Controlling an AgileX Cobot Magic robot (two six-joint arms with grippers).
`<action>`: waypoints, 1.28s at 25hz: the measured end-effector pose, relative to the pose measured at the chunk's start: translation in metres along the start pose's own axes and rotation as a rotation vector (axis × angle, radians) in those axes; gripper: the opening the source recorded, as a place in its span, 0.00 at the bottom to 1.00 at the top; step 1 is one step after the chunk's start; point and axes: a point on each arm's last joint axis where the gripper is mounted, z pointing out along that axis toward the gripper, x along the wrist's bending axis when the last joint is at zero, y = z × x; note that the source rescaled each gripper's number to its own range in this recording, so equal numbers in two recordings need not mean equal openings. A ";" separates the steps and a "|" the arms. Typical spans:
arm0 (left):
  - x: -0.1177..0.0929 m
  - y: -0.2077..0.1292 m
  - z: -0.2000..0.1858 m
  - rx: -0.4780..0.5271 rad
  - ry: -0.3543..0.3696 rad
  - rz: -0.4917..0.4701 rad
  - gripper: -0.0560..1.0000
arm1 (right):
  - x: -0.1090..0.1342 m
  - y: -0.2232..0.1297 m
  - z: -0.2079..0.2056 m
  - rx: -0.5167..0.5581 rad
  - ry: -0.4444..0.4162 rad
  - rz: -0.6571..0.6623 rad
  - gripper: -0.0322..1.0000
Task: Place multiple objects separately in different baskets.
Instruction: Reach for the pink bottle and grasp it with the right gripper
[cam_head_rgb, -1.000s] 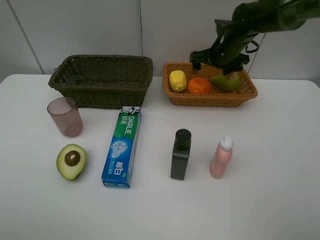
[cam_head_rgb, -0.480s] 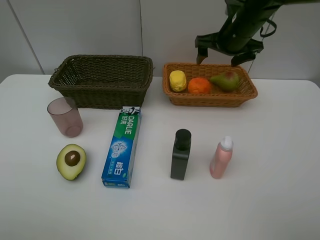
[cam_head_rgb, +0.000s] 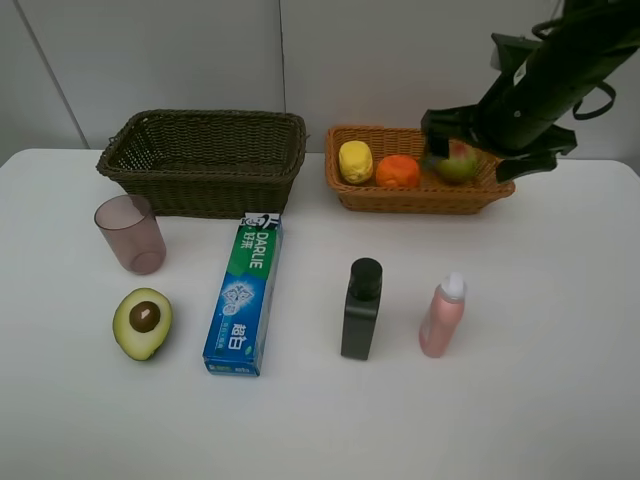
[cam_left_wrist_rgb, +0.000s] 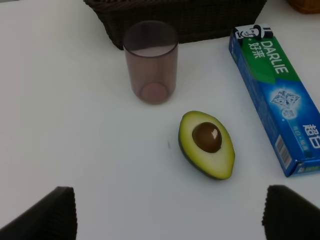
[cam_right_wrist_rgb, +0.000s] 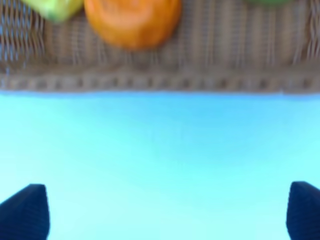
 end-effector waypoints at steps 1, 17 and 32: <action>0.000 0.000 0.000 0.000 0.000 0.000 0.98 | -0.001 -0.008 0.001 0.012 0.008 0.014 1.00; 0.000 0.000 0.000 0.000 0.000 0.000 0.98 | 0.036 -0.074 0.004 0.164 0.032 0.095 1.00; 0.000 0.000 0.000 0.000 0.000 0.000 0.98 | 0.030 -0.104 0.023 0.296 -0.032 0.189 1.00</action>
